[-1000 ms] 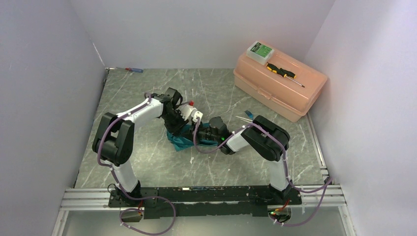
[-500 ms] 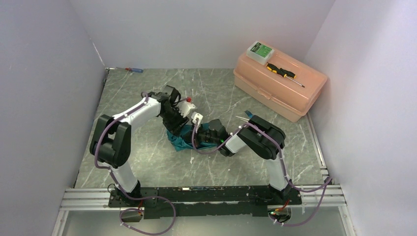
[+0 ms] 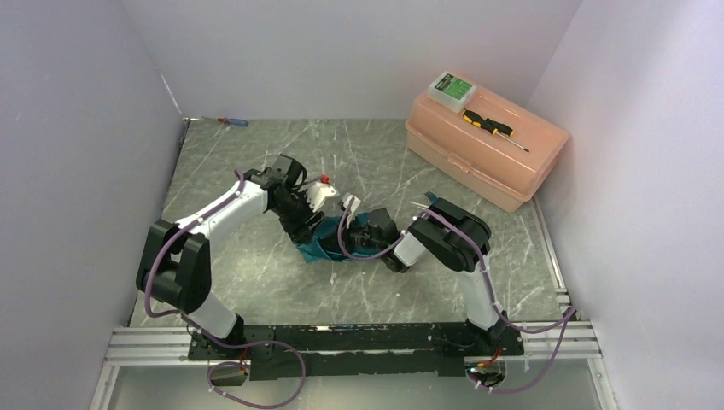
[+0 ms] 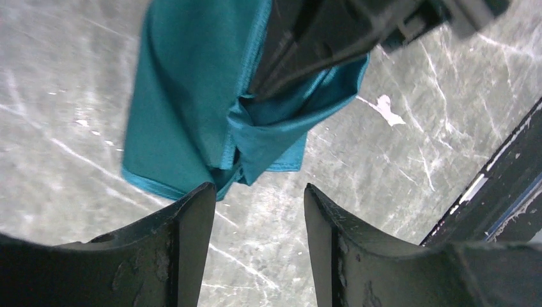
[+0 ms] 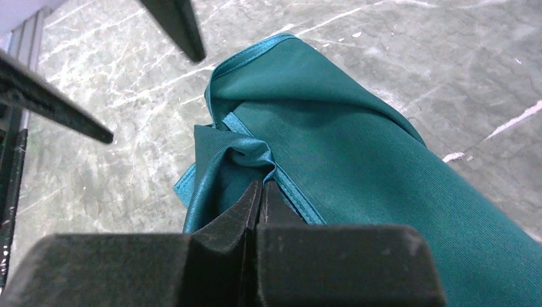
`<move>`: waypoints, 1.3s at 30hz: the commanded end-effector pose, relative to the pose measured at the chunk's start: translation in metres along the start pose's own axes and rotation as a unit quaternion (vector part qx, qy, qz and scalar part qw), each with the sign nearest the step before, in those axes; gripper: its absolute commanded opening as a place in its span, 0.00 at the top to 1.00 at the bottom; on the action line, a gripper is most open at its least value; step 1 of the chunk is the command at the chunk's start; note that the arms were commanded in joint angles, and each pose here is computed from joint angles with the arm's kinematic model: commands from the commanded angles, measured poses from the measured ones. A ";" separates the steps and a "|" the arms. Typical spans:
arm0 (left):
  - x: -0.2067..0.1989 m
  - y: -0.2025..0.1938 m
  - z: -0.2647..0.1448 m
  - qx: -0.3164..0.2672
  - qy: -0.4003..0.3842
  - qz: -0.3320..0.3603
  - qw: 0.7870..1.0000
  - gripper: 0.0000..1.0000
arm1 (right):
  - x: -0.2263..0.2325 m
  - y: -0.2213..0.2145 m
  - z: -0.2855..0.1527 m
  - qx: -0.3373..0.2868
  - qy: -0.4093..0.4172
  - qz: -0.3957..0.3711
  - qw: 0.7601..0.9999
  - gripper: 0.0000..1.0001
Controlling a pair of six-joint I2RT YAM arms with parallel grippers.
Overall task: Fold the napkin into a case and place the utensils inside
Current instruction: Pass from the left arm to the right, then pass from the right arm to the left
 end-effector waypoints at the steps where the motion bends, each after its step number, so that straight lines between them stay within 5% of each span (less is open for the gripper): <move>1: -0.007 -0.007 0.007 -0.014 -0.036 0.041 0.998 0.42 | 0.000 0.009 -0.001 -0.038 0.022 0.033 0.999 1.00; 21: -0.002 -0.006 0.043 -0.005 -0.064 0.079 0.995 0.45 | 0.002 0.010 -0.004 -0.047 0.025 0.049 0.997 1.00; 32: 0.002 0.004 0.046 -0.016 -0.058 0.051 0.997 0.91 | 0.003 0.016 -0.010 -0.066 0.038 0.058 0.995 0.99; 39: 0.003 0.005 0.045 -0.019 -0.054 0.035 0.998 0.97 | -0.002 0.030 -0.019 -0.085 0.045 0.057 0.994 0.75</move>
Point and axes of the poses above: each gripper's point midway between its finger pads, its own z axis out along the fingers, its own x axis along the line the jaws close on, y = z × x, the point moved 7 cm from there along -z, back along the fingers, and after that the axes turned 3 degrees about -z, right-handed, at the moved point
